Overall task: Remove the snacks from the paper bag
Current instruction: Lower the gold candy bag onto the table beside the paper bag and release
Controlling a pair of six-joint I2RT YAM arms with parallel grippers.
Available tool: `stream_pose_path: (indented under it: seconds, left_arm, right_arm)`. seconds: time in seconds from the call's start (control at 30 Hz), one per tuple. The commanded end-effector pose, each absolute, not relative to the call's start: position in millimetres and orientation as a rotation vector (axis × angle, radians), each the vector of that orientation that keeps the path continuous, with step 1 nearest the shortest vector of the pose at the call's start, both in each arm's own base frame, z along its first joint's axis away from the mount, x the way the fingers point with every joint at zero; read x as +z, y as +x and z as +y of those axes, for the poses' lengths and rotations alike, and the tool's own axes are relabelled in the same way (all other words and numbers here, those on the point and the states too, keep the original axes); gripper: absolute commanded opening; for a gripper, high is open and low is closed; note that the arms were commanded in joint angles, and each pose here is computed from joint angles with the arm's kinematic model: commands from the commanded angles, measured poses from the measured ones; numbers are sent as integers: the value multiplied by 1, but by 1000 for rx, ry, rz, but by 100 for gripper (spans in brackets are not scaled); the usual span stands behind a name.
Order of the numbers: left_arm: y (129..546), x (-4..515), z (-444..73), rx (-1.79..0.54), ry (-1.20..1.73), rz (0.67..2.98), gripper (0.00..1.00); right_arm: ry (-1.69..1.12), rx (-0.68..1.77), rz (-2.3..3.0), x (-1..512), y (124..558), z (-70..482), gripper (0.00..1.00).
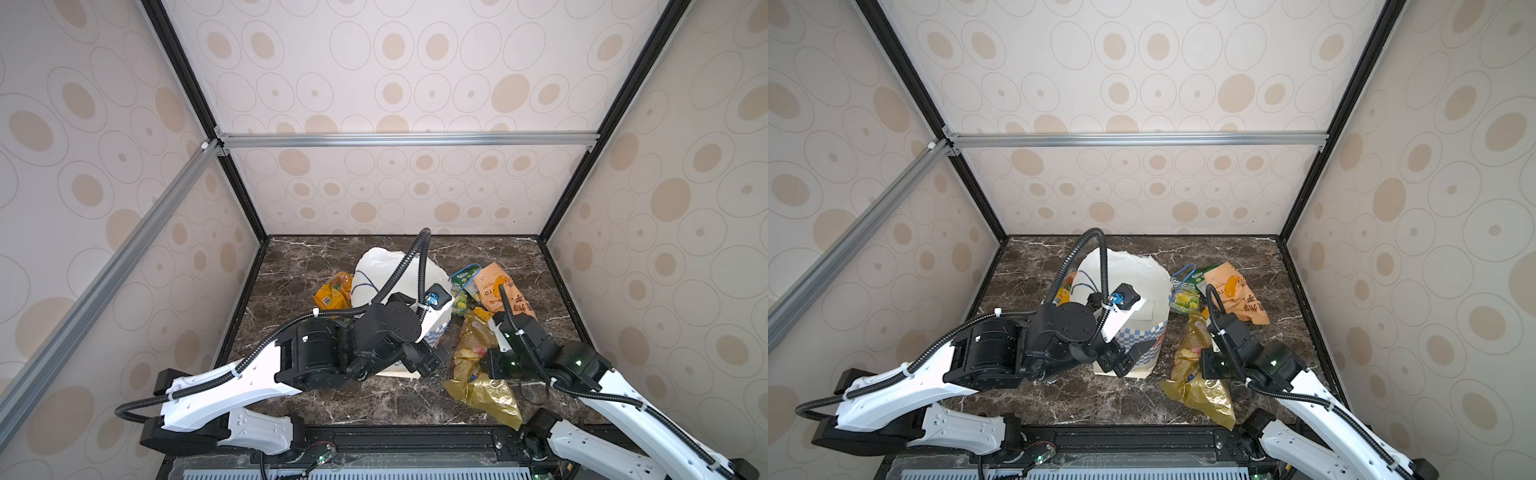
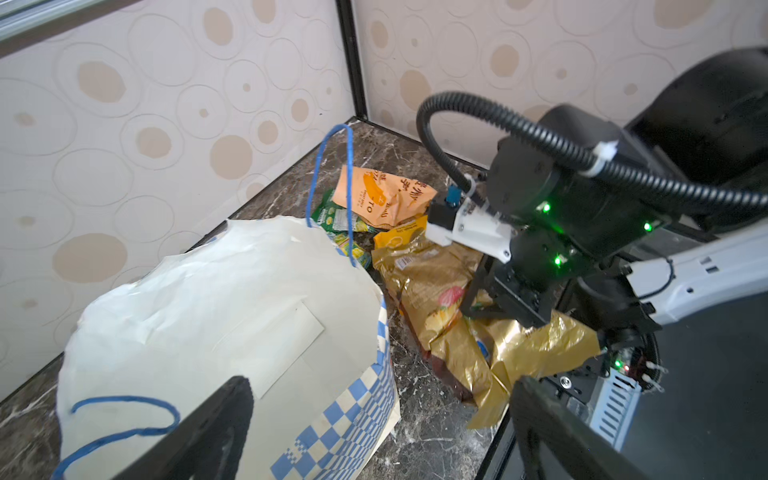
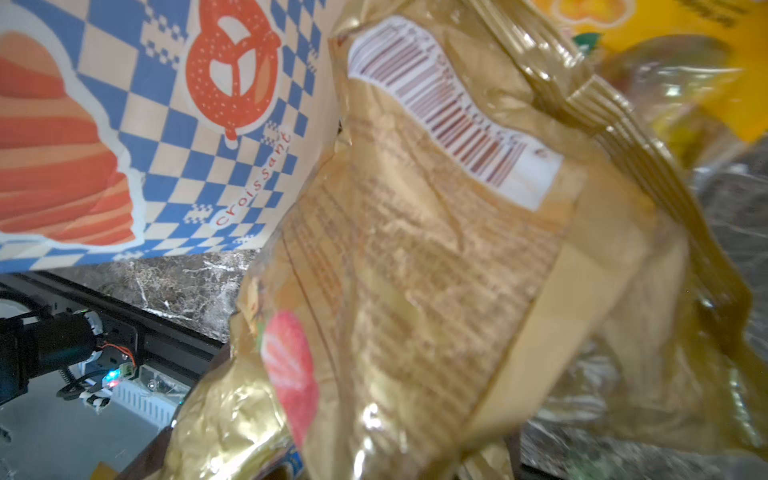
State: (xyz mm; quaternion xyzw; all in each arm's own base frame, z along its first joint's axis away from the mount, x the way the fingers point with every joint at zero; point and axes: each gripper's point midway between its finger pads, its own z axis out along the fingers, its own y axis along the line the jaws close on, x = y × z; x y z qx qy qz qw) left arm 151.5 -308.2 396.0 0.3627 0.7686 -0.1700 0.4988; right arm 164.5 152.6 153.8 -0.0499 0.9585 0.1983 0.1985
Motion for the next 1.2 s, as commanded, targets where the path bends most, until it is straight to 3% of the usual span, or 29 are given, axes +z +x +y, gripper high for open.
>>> stream_pose_path:
  seconds: [0.0,0.47,0.8,0.93,1.17]
  left_arm:
    - [166,405,-282,-309,710,1899,98]
    - [169,403,-237,-401,428,1959,98]
    - [166,393,-241,-414,442,1994,98]
    - [166,393,-239,-420,424,1997,98]
    - [170,403,-238,-401,392,1978,98]
  right_arm:
    - [-284,800,2473,186,185,205,0]
    - [-401,730,2482,123,218,256,2]
    - [-375,633,2526,107,230,255,43]
    - [-370,591,2488,134,228,241,57]
    - [-320,441,2308,213,227,194,71]
